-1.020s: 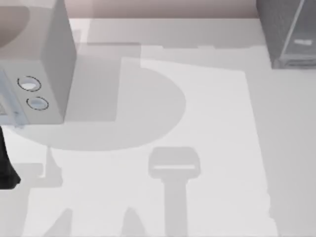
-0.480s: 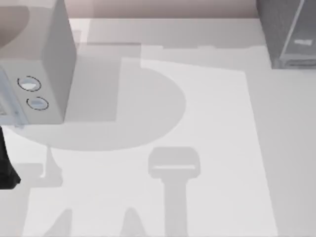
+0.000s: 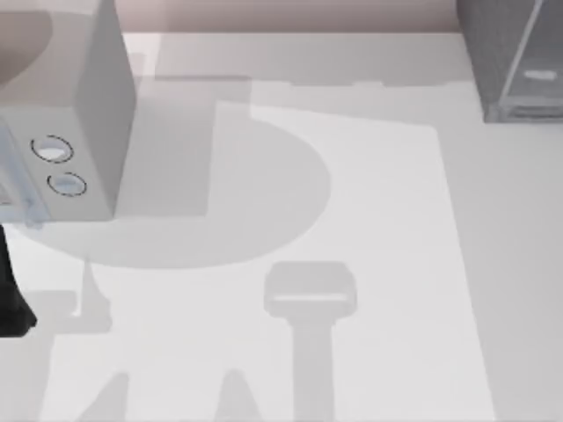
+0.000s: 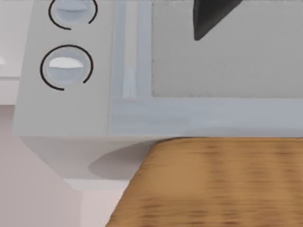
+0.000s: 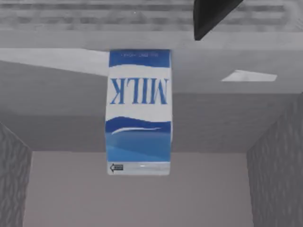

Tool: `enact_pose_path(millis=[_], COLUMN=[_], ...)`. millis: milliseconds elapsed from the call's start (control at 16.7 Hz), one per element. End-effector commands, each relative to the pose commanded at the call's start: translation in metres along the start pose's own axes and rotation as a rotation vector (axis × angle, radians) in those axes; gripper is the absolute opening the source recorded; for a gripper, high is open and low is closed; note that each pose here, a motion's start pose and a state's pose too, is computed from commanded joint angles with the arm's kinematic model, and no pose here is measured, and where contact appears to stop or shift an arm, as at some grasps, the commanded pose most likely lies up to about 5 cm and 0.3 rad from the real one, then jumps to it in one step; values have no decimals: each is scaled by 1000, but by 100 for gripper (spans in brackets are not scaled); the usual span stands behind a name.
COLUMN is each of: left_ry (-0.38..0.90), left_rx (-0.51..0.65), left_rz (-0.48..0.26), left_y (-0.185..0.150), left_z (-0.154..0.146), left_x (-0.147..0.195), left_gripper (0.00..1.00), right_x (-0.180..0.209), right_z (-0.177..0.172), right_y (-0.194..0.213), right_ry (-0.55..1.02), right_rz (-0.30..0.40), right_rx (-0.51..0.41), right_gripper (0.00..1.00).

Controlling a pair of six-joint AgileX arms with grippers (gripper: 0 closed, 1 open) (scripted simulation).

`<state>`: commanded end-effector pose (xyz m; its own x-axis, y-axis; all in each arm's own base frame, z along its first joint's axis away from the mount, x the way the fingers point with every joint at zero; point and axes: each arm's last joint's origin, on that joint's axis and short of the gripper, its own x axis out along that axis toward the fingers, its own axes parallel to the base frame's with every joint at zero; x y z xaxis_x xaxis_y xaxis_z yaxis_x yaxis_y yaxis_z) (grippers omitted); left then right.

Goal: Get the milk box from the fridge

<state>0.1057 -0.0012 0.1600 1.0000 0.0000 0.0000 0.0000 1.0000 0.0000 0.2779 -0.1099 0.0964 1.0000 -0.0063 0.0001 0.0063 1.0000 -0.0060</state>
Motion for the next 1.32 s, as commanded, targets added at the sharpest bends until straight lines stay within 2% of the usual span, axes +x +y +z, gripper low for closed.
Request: enact_pose_path(millis=[240, 420, 900, 1320], left_ry=[0, 0, 0, 0], left_rx=[0, 0, 0, 0], left_rz=[0, 0, 0, 0], left_y=[0, 0, 0, 0], left_z=[0, 0, 0, 0], left_x=[0, 0, 0, 0], left_gripper=[100, 100, 100, 100], right_x=[64, 95, 106, 159], right_z=[-14, -23, -26, -25], right_y=[7, 18, 21, 22], right_ry=[-8, -5, 0, -5], right_rz=[-3, -3, -5, -4], right_rx=[1, 3, 4, 3], right_gripper=[100, 100, 100, 100])
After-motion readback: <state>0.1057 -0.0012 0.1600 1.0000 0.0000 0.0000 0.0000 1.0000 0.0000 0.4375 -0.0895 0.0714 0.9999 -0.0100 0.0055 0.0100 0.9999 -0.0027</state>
